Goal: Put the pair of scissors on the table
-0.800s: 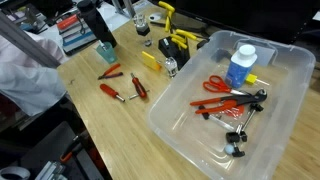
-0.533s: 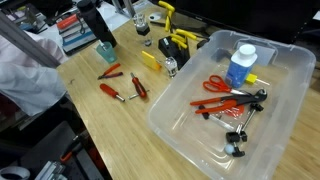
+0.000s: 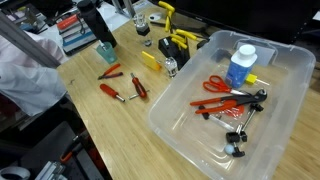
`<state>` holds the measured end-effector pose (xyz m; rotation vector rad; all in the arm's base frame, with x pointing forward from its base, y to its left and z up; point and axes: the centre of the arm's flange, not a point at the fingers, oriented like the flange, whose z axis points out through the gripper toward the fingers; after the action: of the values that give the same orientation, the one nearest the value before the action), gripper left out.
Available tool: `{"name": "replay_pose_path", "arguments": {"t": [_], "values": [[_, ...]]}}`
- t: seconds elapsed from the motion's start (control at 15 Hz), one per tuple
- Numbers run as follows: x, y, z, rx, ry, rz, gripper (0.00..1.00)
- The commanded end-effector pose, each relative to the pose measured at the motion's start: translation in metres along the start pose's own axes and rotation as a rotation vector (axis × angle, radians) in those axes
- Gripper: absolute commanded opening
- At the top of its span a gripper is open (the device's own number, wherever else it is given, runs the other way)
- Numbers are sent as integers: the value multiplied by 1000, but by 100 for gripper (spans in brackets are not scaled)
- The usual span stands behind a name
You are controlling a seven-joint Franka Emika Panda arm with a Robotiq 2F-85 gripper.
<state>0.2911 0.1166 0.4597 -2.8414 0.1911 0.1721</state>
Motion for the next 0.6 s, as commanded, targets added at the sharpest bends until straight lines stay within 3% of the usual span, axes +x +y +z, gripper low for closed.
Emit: {"name": "replay_pose_path", "arguments": {"t": [0.0,0.33,0.4,0.53], "values": [[24,17,0,14,83,187,100],[73,75,12,11,257,431,100],[57,68,3,22,213,358,100],[62,74,10,19,208,371,100]]}}
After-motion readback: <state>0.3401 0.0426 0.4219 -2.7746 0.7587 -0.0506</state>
